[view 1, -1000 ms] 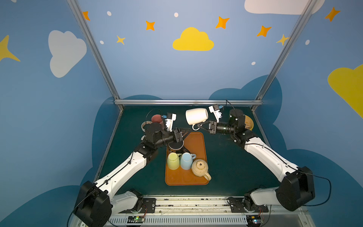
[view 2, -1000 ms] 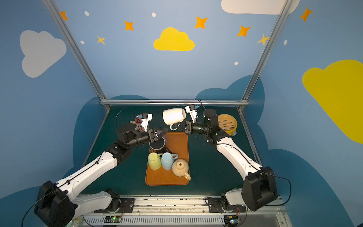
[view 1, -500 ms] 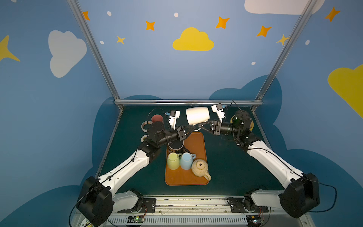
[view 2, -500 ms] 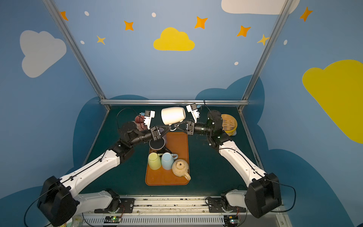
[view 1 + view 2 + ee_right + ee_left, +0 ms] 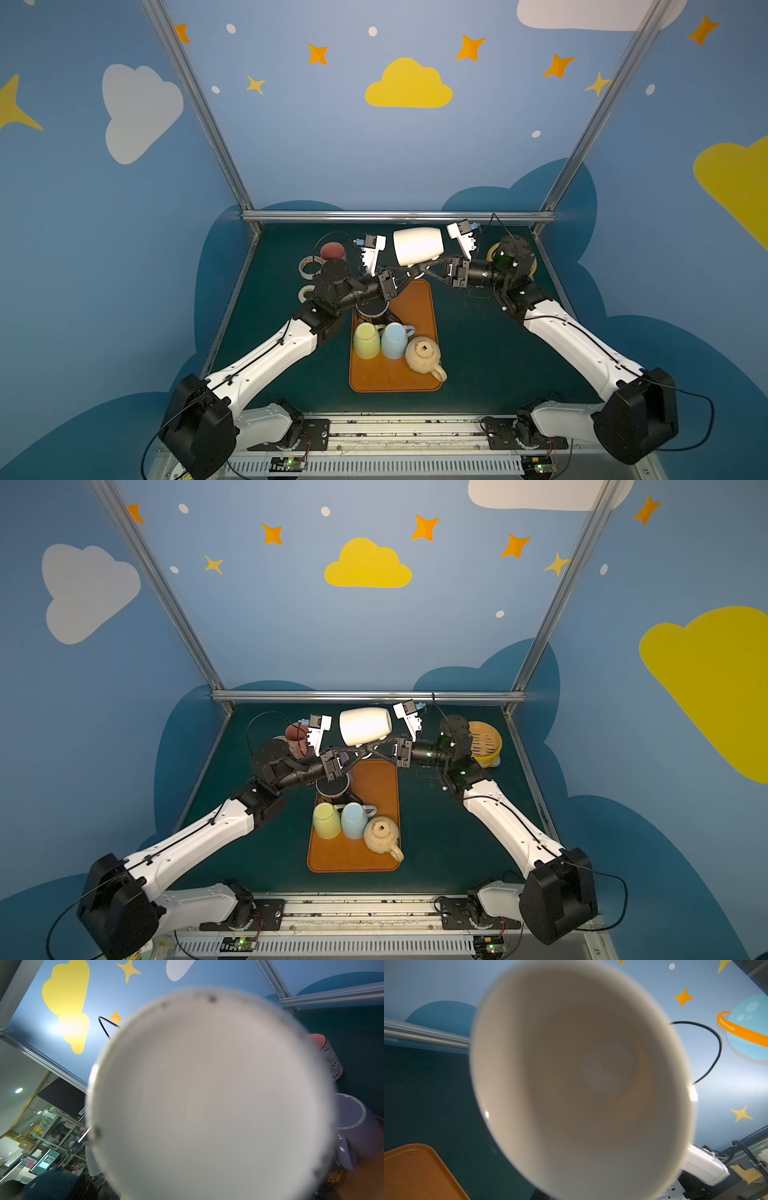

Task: Turn the mug right side up
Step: Place the mug at the top-center of the table.

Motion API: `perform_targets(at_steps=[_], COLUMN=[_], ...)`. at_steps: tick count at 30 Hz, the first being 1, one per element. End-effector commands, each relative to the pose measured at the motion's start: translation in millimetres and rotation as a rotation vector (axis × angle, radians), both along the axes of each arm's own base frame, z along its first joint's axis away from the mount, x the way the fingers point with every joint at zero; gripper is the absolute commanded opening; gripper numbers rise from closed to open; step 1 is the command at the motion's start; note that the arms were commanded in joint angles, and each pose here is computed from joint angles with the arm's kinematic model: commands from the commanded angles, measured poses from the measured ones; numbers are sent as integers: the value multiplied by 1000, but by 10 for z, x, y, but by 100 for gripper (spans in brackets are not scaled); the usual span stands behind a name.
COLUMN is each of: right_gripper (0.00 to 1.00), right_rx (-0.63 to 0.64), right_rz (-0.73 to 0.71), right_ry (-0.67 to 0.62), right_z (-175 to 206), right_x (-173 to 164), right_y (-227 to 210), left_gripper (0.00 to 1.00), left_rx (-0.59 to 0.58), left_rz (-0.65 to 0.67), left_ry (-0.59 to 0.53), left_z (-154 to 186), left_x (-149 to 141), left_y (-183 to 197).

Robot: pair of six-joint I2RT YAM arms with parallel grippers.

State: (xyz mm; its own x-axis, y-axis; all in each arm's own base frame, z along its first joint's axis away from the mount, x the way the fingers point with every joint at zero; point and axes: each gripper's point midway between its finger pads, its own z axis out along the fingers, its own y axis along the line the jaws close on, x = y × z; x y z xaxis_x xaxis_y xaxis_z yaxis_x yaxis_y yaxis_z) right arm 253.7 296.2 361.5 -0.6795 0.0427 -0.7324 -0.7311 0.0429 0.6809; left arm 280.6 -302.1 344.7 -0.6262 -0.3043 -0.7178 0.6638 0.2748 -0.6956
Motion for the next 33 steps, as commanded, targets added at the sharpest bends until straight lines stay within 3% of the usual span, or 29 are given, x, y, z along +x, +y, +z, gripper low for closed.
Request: perform_targets(at_steps=[1,15,22,28,29,31,33], right_gripper=[0,0,0,0,2,22,34], right_rx=[63,54,45,22,17,7,0], right_rz=[29,57,66,44,39,31,20], right_ry=[-121,-105,-98,-86,-84,-75,-66], right_z=[293,197,143,58,39,-7,-47], right_x=[-151,-183,-177,-116,-99,-66,-31], right_y=[-19,47,91,100,99,101,97], left_gripper=[30,23,4,4,4,4,4], left_rx=[-40,-60,-58,-54,-54,-54,-57], left_rz=[-8,-2,8,46,56,88,123], left_ry=[-108,-152,-164,-172,-171,-171,-179], left_z=[343,486,496,465,450,417,394], left_x=[-94,-177,-200,-191,-184,-156,-141], left_y=[10,62,62,106,120,164,217])
